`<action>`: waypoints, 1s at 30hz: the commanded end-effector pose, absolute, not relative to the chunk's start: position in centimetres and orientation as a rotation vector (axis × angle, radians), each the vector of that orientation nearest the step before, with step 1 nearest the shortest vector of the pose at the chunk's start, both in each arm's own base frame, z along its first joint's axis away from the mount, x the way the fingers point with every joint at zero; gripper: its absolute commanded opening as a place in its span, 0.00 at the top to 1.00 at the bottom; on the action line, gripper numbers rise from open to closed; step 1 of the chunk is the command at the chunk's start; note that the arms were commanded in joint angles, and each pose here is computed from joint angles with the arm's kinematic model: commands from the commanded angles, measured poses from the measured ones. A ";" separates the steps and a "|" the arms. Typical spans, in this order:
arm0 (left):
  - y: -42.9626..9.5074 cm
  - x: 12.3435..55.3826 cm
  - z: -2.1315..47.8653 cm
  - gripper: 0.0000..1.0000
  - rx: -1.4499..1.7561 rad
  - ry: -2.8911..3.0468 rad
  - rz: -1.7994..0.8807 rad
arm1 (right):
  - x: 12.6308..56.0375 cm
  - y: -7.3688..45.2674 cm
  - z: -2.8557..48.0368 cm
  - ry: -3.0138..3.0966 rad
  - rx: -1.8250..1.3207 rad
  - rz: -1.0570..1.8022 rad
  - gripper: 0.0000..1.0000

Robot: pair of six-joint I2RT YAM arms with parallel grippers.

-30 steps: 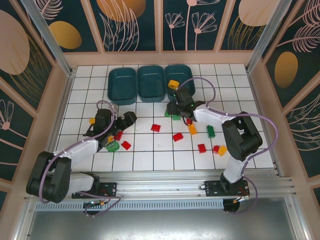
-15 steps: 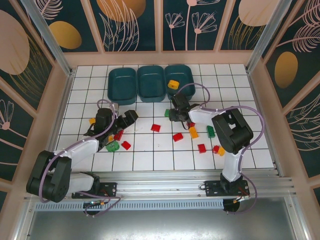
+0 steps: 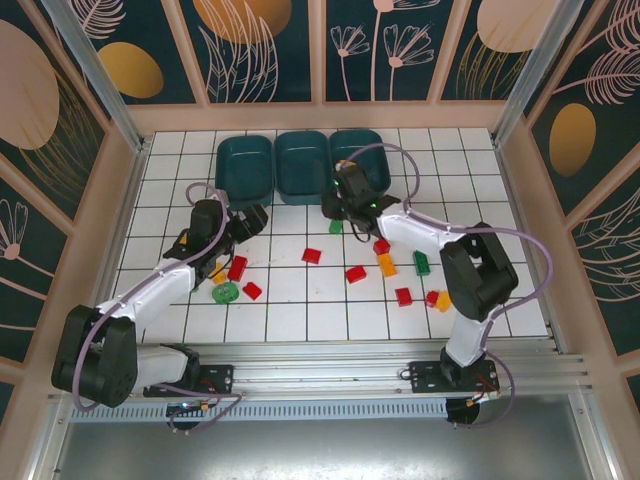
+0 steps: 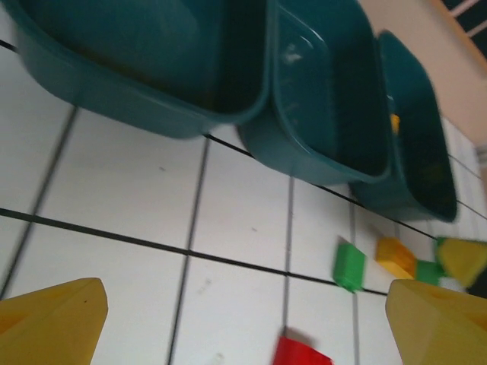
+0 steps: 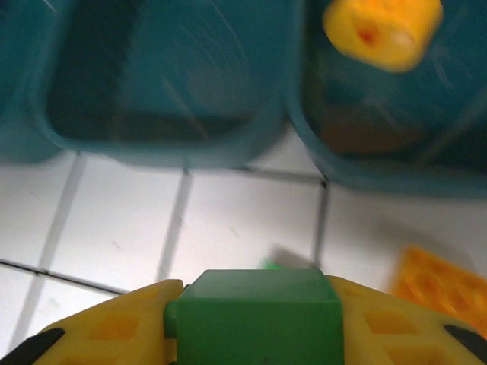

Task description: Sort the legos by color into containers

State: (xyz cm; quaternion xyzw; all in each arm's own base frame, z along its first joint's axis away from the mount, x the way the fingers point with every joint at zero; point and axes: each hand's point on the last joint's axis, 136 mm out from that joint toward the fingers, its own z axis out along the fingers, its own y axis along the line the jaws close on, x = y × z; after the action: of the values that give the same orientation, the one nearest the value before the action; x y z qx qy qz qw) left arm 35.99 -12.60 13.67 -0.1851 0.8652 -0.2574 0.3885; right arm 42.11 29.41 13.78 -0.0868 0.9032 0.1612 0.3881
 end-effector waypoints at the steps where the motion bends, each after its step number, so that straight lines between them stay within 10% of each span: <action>1: -9.7 35.0 9.1 0.12 -0.483 2.359 -0.353 | 45.4 32.8 14.7 2.224 -0.261 0.460 0.73; 14: -9.5 32.0 6.4 0.24 -0.319 2.527 -0.216 | 56.2 37.2 10.9 2.243 -0.266 0.424 0.68; 21: -10.0 31.6 4.5 0.25 -0.265 2.593 -0.108 | 57.5 37.9 11.9 2.229 -0.298 0.421 0.42; 30: -9.5 32.2 6.1 0.29 -0.280 2.542 -0.071 | 55.5 36.7 15.6 2.182 -0.301 0.375 0.38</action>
State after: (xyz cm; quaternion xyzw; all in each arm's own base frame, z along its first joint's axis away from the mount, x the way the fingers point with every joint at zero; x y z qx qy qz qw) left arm 31.65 -9.73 4.41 -0.1095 0.9568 -0.0355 0.2668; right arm 56.64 37.10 10.48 -0.1183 0.8939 0.1514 0.4051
